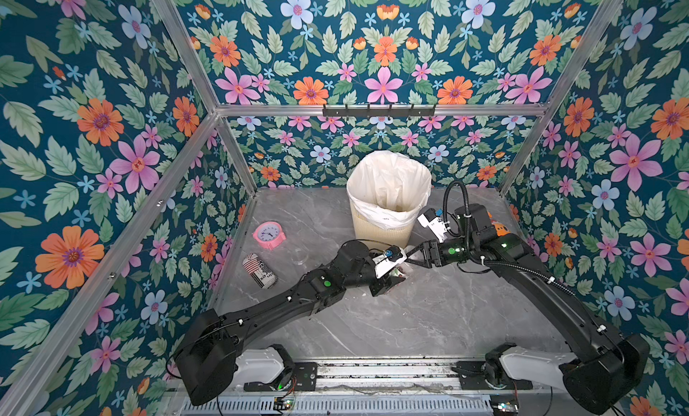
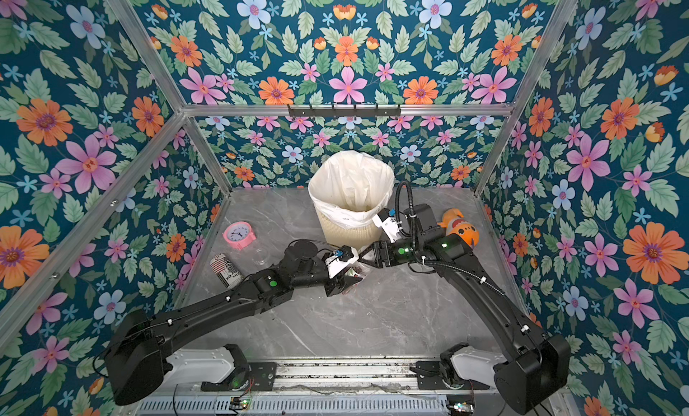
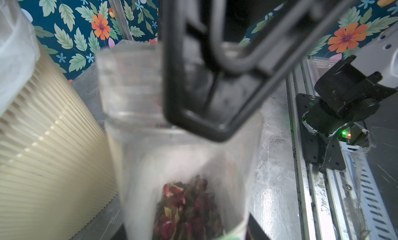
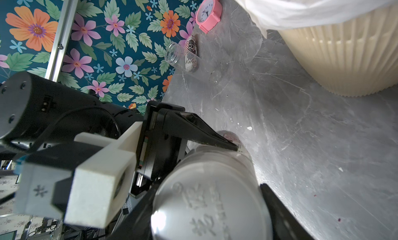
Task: Empty the moldy dried flower tea in the jars
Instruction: Unscrew the lid from the jar.
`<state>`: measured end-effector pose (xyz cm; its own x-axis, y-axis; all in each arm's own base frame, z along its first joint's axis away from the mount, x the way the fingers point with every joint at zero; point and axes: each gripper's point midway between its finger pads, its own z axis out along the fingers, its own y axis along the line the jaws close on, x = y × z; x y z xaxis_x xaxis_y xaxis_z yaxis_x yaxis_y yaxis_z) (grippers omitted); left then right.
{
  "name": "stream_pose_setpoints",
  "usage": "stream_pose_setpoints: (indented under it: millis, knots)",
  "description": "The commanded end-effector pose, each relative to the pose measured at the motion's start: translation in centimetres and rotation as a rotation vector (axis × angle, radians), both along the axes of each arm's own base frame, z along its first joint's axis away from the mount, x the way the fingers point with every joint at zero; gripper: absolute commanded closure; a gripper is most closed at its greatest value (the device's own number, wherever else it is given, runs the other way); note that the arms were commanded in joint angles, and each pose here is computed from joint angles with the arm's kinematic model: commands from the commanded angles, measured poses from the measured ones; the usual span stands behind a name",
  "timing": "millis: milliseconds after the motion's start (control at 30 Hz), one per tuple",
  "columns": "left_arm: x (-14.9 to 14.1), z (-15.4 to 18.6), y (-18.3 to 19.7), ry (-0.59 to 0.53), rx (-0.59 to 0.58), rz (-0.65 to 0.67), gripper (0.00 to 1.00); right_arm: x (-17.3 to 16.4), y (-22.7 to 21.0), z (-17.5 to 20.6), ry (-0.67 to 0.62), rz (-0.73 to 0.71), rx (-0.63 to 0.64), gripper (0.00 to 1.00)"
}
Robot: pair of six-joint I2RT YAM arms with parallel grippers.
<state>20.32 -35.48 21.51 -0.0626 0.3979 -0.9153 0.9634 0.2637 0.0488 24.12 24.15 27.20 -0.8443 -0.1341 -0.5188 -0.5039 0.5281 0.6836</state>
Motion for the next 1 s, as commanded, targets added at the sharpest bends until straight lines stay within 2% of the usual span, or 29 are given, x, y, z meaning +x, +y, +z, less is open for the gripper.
stream_pose_setpoints:
  millis: [0, 67, 233, 433, 567, 733, 833, 900, 967]
  knots:
    - [-0.2, 1.2, -0.5, -0.028, -0.038, -0.032, 0.46, 0.0, 0.3, 0.7, 0.0, 0.0, 0.026, 0.44]
    - [-0.2, 1.1, -0.6, -0.022, -0.037, -0.034, 0.41, 0.1, 0.2, 0.8, 0.001, -0.008, 0.029, 0.46]
    - [-0.7, 0.6, -0.6, 0.008, -0.034, -0.054, 0.2, 0.2, 0.3, 1.4, -0.007, -0.015, 0.045, 0.48]
    - [-0.7, -0.4, -0.6, 0.017, -0.014, -0.052, 0.13, 0.0, 0.4, 1.9, -0.009, -0.005, 0.062, 0.49]
    - [-0.4, -0.8, -0.7, 0.014, -0.011, -0.044, 0.17, -0.1, 0.7, 1.9, 0.003, 0.003, 0.077, 0.49]
    - [0.4, -0.3, -0.3, 0.001, -0.035, -0.008, 0.32, -0.3, 0.7, 1.7, 0.002, 0.008, 0.079, 0.49]
    - [0.5, -0.1, -0.1, 0.002, -0.041, -0.004, 0.37, -0.4, 0.8, 1.8, 0.006, 0.011, 0.085, 0.49]
    - [0.5, -0.2, 0.0, 0.002, -0.04, -0.004, 0.4, -0.5, 0.7, 1.9, 0.006, 0.012, 0.088, 0.46]
    - [0.4, -0.2, 0.0, 0.001, -0.039, -0.011, 0.42, -0.5, 0.6, 1.9, 0.008, 0.008, 0.083, 0.4]
